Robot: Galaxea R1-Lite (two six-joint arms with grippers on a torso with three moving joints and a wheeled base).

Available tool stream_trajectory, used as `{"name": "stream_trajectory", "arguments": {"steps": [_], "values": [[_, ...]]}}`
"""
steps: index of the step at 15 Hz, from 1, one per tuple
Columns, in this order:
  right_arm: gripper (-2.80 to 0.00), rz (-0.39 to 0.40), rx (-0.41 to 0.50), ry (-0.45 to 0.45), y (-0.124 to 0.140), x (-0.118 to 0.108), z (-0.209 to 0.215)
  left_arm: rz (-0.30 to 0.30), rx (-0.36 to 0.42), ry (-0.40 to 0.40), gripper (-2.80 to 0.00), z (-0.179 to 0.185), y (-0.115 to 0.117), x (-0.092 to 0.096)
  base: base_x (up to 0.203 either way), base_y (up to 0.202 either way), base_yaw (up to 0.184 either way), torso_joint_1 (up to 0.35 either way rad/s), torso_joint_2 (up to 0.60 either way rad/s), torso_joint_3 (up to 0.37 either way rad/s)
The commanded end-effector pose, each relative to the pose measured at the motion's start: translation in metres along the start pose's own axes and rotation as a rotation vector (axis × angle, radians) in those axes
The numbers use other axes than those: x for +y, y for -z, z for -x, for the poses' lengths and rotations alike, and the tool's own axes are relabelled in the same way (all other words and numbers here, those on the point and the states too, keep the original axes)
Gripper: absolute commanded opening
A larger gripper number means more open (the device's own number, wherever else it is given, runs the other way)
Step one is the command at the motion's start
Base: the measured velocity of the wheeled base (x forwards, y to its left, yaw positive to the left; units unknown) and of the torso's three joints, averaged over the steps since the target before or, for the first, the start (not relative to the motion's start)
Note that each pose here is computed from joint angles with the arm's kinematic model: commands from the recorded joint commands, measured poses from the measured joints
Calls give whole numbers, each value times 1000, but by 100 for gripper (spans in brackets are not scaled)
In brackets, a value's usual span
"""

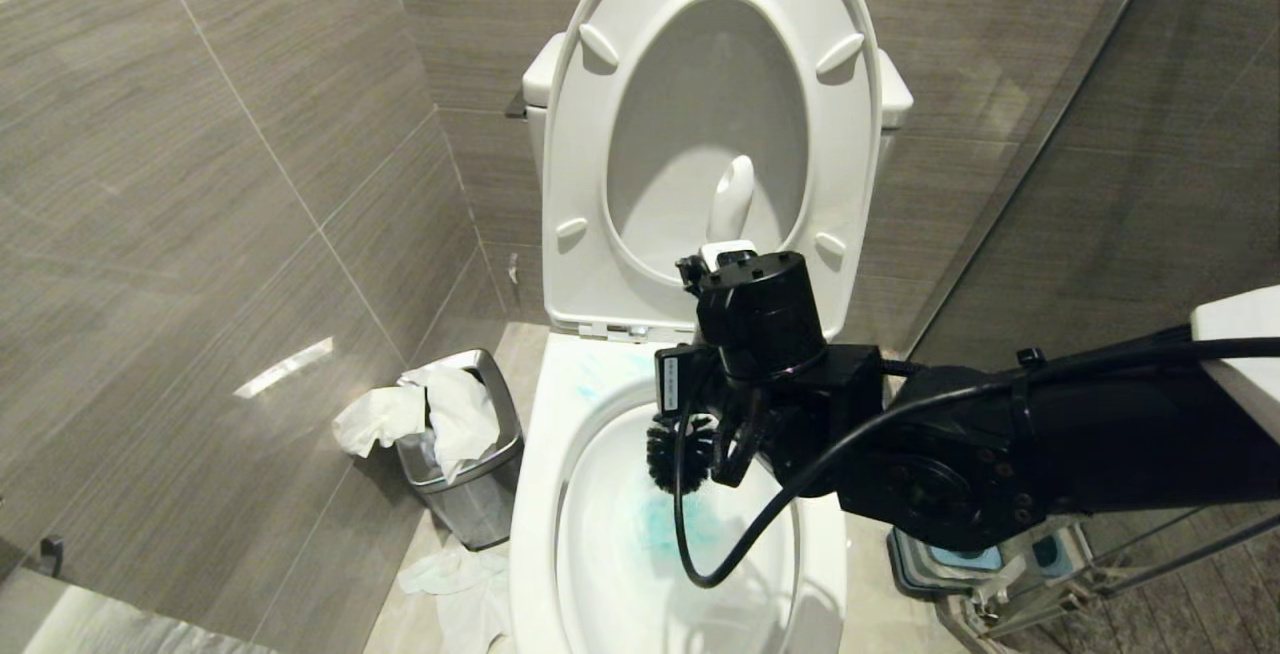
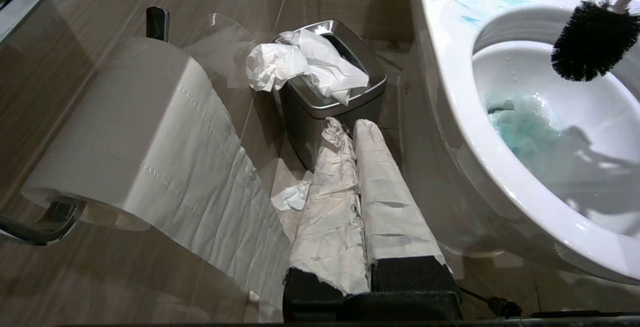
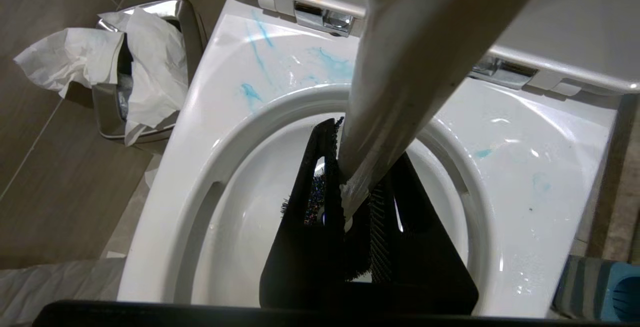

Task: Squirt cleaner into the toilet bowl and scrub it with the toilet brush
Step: Scrub the toilet bowl, then put the toilet brush back

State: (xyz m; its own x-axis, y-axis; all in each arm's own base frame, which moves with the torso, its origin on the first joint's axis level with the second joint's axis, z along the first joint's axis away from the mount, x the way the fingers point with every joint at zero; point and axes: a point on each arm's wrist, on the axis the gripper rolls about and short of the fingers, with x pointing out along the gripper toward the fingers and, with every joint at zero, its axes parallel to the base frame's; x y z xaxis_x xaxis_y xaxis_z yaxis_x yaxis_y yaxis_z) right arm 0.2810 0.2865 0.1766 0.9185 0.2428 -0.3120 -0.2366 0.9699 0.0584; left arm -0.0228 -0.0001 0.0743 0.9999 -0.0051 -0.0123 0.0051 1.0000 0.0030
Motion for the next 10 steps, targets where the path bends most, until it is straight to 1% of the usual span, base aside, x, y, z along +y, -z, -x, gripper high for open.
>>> {"name": "stream_trajectory", "arguments": {"steps": [1, 4, 6, 8, 10], "values": [[-280, -11, -14, -3, -17, -8, 22, 0, 0, -1, -280, 0, 0, 0, 0, 0, 0, 0, 0, 0], [-280, -15, 1, 0, -37, -25, 57, 0, 0, -1, -280, 0, 0, 0, 0, 0, 0, 0, 0, 0], [-280, -40, 48, 13, -44, -38, 82, 0, 0, -1, -280, 0, 0, 0, 0, 0, 0, 0, 0, 0], [-280, -68, 57, 20, -53, -51, 104, 0, 0, -1, -280, 0, 0, 0, 0, 0, 0, 0, 0, 0], [-280, -66, 78, 52, -58, -69, 124, 0, 0, -1, -280, 0, 0, 0, 0, 0, 0, 0, 0, 0]]}}
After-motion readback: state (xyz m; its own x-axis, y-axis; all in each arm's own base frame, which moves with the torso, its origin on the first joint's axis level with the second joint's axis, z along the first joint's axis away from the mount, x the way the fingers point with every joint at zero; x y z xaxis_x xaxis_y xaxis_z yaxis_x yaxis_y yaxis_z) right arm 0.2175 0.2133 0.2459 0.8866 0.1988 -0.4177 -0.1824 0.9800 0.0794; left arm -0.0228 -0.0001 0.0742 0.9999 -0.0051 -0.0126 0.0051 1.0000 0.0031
